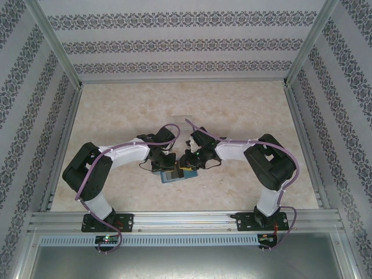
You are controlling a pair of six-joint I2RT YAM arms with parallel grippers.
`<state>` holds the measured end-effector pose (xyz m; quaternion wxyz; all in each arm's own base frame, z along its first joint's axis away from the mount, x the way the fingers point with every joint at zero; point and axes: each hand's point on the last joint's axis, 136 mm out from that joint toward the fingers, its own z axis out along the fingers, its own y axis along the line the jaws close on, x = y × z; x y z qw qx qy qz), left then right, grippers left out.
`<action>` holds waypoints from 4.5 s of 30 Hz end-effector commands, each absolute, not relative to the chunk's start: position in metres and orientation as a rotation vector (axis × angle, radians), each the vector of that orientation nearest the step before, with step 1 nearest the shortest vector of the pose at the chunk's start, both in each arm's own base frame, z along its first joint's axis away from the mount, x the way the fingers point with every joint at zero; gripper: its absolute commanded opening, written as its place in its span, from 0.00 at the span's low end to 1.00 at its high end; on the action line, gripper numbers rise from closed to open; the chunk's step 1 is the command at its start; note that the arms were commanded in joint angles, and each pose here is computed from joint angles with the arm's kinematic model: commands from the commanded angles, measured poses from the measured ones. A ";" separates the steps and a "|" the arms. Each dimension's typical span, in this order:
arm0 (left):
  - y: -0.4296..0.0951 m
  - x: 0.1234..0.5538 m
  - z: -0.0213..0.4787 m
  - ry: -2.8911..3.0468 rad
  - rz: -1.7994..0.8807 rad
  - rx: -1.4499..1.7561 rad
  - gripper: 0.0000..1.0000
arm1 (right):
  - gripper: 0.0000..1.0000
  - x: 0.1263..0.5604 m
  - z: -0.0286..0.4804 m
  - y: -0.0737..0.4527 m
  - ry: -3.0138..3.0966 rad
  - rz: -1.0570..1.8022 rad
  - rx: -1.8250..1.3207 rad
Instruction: Take the credit cards out of the card holder
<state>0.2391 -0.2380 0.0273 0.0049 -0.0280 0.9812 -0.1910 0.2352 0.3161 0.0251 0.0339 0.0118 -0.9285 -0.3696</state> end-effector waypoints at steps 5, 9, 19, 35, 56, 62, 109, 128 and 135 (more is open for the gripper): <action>-0.221 0.224 0.019 3.120 -0.472 -0.061 0.04 | 0.18 0.232 0.050 0.326 -2.844 -1.234 0.120; -0.219 0.225 0.024 3.112 -0.462 -0.056 0.05 | 0.16 0.233 0.052 0.325 -2.848 -1.249 0.121; -0.216 0.223 0.027 3.110 -0.442 -0.055 0.05 | 0.10 0.233 0.047 0.319 -2.858 -1.221 0.098; -0.213 0.220 0.019 3.126 -0.426 -0.058 0.05 | 0.06 0.236 0.045 0.282 -2.966 -1.032 0.086; -0.215 0.221 0.021 3.115 -0.444 -0.058 0.05 | 0.06 0.244 0.054 0.281 -3.023 -0.923 0.154; -0.217 0.222 0.021 3.115 -0.453 -0.059 0.05 | 0.11 0.239 0.057 0.302 -2.976 -1.000 0.166; -0.227 0.234 0.044 3.023 -0.540 0.032 0.05 | 0.04 0.237 0.089 0.283 -3.126 -0.866 0.274; -0.226 0.240 0.072 2.902 -0.672 -0.051 0.05 | 0.01 0.267 0.145 0.287 -2.999 -0.789 1.461; -0.210 0.243 0.080 2.855 -0.696 -0.138 0.06 | 0.00 0.295 0.161 0.272 -2.811 -0.726 1.838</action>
